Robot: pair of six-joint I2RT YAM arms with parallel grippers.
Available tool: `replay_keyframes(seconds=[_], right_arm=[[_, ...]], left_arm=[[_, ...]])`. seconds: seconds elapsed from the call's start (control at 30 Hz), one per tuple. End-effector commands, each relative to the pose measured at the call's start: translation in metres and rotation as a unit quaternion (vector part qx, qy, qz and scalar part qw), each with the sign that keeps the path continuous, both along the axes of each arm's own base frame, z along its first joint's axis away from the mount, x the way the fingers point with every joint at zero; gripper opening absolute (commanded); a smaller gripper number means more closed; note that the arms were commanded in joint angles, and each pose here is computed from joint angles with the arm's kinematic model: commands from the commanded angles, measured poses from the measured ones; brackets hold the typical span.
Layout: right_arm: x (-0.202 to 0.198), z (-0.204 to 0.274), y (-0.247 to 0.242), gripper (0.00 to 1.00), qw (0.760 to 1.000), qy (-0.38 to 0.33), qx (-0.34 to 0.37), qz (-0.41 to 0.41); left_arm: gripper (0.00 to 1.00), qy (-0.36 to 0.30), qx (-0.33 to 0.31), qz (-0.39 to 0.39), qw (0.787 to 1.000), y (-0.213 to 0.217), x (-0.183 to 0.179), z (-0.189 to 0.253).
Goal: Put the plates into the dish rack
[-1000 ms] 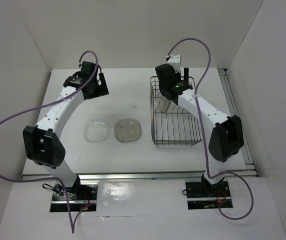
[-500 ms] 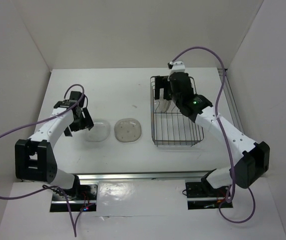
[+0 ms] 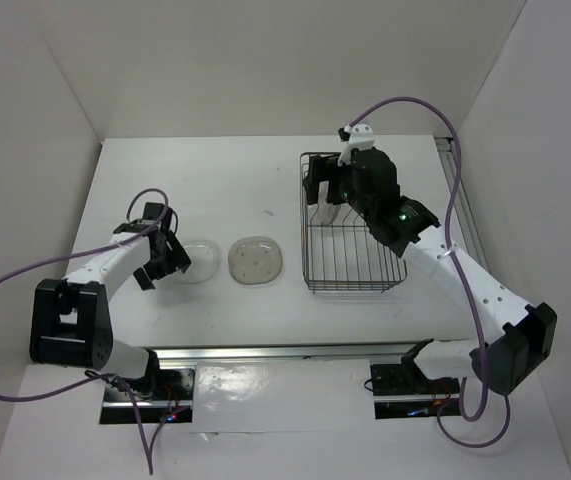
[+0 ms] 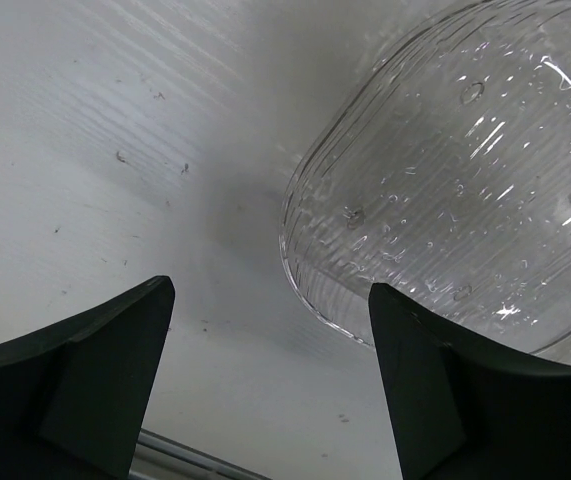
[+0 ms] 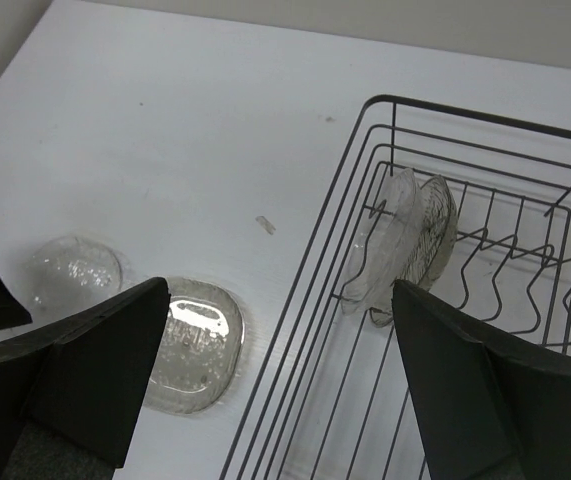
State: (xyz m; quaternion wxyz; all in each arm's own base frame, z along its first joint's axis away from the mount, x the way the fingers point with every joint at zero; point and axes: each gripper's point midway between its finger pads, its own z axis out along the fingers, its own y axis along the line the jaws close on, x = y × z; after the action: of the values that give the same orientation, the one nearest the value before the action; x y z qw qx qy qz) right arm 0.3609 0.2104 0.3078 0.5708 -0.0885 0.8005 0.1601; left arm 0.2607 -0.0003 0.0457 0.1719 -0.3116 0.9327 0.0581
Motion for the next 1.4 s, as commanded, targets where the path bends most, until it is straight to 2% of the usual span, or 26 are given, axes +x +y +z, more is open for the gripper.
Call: replay_keyframes(seconds=[0.0,0.07,0.13,0.23,0.37,0.43,0.47,0.5,0.53,0.6,0.63,0.7,0.73,0.83,0.9,1.17,1.37], right_arm=[[-0.007,0.022,0.008,0.99,0.999,-0.034,0.022,0.019],[-0.012,0.024,0.008,0.99,0.999,-0.038,0.023,0.019],[-0.013,0.024,0.009,0.99,0.999,-0.038,0.022,0.018],[-0.016,0.028,0.009,0.99,0.999,-0.045,0.02,0.017],[-0.021,0.035,0.008,0.99,0.998,-0.053,0.025,0.017],[-0.021,0.04,0.008,0.99,0.998,-0.057,0.028,0.017],[-0.021,0.04,0.008,0.99,0.998,-0.057,0.028,0.017],[-0.023,0.044,0.006,0.99,0.997,-0.061,0.031,0.017],[-0.023,0.044,0.008,0.99,0.997,-0.061,0.032,0.022],[-0.025,0.048,0.006,0.99,0.997,-0.065,0.035,0.022],[-0.025,0.048,0.006,0.99,0.997,-0.065,0.035,0.022],[-0.027,0.051,0.005,0.99,0.997,-0.069,0.037,0.022],[-0.027,0.052,0.005,0.99,0.997,-0.069,0.037,0.022],[-0.029,0.052,0.008,0.99,0.997,-0.069,0.038,0.026],[-0.029,0.052,0.008,0.99,0.997,-0.069,0.038,0.026],[-0.027,0.045,0.01,0.99,0.997,-0.064,0.035,0.026],[-0.04,0.036,0.062,0.99,0.982,-0.061,0.063,0.165]], left_arm=[[0.91,-0.024,0.005,0.03,0.999,-0.002,0.011,-0.003],[0.9,-0.016,0.015,0.038,0.999,0.002,0.01,-0.008],[0.83,-0.001,0.022,0.043,0.999,0.004,0.008,-0.016],[0.83,0.004,0.036,0.055,0.998,0.006,0.01,-0.02],[0.78,0.003,0.038,0.064,0.997,0.005,0.01,-0.03],[0.65,0.013,0.043,0.069,0.997,0.007,0.004,-0.036],[0.63,0.02,0.044,0.068,0.996,0.007,-0.001,-0.039],[0.51,0.018,0.049,0.074,0.996,0.009,-0.001,-0.039],[0.46,0.014,0.052,0.079,0.995,0.011,-0.003,-0.038],[0.46,0.012,0.057,0.085,0.995,0.013,-0.002,-0.037],[0.41,0.011,0.064,0.086,0.994,0.015,-0.002,-0.037],[0.32,0.016,0.068,0.097,0.993,0.017,-0.006,-0.037],[0.22,0.014,0.074,0.098,0.992,0.019,-0.005,-0.034],[0.13,0.011,0.08,0.106,0.991,0.022,-0.006,-0.031],[0.0,0.009,0.088,0.116,0.989,0.025,-0.008,-0.027],[0.0,-0.086,0.085,0.114,0.986,0.024,0.006,0.022],[0.0,-0.147,0.069,0.069,0.984,0.01,0.016,0.051]])
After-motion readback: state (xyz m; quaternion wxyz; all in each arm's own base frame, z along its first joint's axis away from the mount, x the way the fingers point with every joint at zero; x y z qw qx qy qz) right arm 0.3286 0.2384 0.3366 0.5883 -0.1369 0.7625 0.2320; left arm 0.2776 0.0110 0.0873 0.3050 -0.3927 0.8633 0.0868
